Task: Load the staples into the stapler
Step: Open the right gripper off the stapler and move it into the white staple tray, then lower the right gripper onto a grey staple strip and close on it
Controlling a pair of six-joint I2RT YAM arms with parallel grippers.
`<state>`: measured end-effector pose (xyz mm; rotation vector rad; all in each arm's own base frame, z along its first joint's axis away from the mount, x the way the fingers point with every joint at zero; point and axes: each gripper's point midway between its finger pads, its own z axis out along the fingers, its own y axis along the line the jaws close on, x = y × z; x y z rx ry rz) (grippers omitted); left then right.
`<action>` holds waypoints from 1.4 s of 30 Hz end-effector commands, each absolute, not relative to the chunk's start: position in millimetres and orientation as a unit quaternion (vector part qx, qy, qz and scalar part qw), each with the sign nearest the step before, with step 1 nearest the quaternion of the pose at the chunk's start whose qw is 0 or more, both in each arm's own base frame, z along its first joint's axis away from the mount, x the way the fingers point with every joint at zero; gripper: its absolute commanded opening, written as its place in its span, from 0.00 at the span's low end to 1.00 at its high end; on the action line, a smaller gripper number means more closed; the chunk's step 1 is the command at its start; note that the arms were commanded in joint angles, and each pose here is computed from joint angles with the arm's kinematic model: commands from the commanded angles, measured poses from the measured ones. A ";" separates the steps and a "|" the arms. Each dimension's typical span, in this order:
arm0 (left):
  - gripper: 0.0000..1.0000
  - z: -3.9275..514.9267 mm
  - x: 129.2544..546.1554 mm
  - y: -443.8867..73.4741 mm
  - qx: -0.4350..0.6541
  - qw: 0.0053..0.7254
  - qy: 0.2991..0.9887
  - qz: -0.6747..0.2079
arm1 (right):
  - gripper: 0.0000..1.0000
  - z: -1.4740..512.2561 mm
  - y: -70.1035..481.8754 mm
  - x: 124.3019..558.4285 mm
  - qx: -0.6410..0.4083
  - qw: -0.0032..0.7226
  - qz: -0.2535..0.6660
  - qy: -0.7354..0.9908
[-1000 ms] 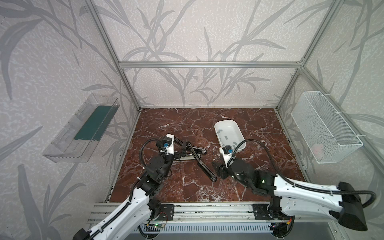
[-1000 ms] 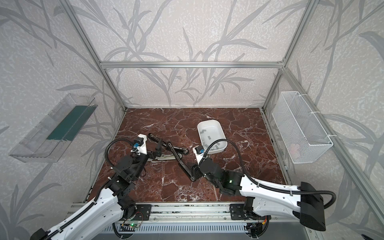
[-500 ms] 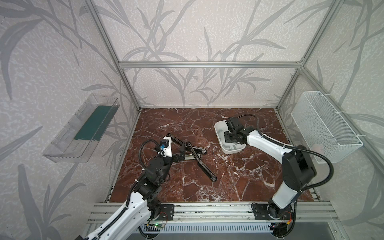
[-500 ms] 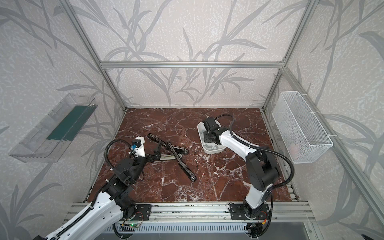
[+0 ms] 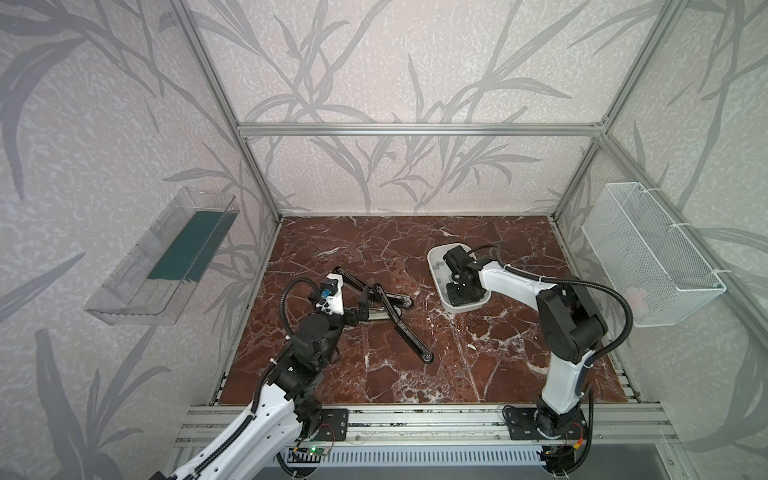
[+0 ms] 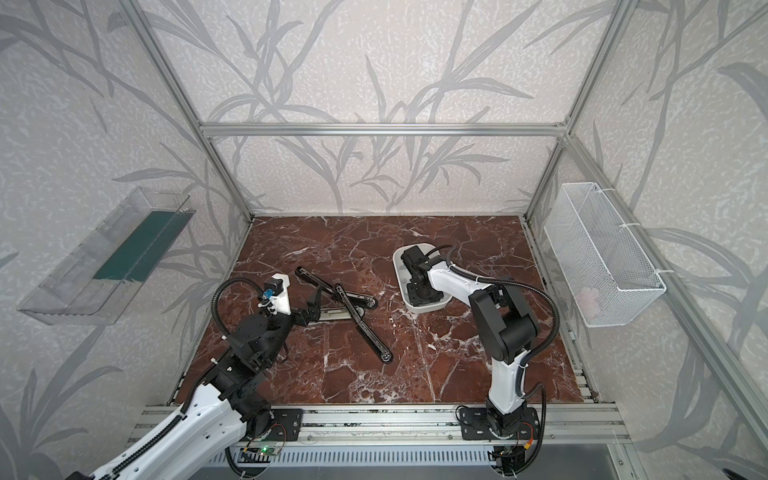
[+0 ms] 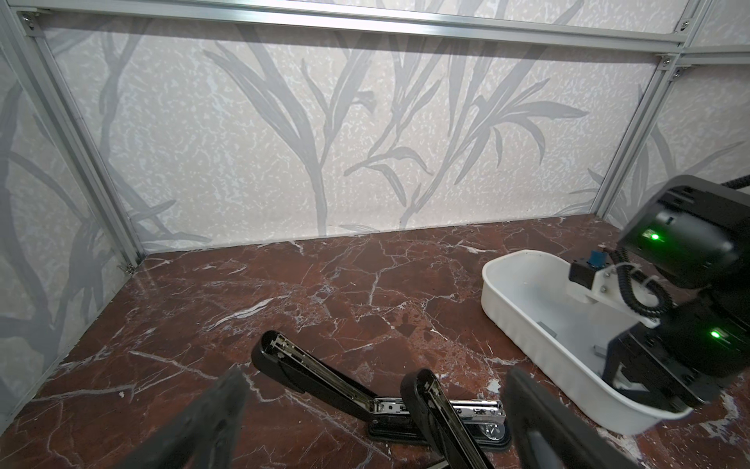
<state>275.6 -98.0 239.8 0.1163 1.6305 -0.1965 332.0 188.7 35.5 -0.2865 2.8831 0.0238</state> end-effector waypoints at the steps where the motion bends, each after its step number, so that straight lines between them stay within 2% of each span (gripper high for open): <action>1: 0.99 260.3 275.0 -93.5 0.038 0.699 0.709 -0.090 | 0.43 43.8 201.8 298.9 -0.100 0.108 0.026 0.989; 9: 0.99 264.0 266.5 -90.3 0.030 0.708 0.698 -0.106 | 0.44 36.7 221.4 233.4 -0.120 0.091 0.011 0.989; 13: 0.99 263.3 268.1 -94.3 0.035 0.705 0.700 -0.112 | 0.45 48.7 220.1 220.1 -0.126 0.104 0.003 0.987; 18: 0.99 256.4 278.0 -104.0 0.048 0.688 0.715 -0.112 | 0.47 86.2 216.5 241.8 -0.120 0.173 0.013 0.978; 23: 0.99 247.0 286.5 -106.8 0.048 0.684 0.721 -0.104 | 0.45 93.8 222.5 264.3 -0.108 0.196 0.036 0.974; 28: 0.99 240.8 294.3 -111.0 0.073 0.681 0.725 -0.080 | 0.42 83.5 236.7 286.3 -0.092 0.194 0.064 0.975; 33: 0.99 233.6 304.5 -111.9 0.085 0.672 0.733 -0.055 | 0.40 70.0 241.7 307.7 -0.107 0.171 0.049 0.978; 42: 0.99 226.0 308.8 -113.6 0.088 0.665 0.740 -0.060 | 0.38 20.6 245.5 313.3 -0.131 0.122 0.014 0.984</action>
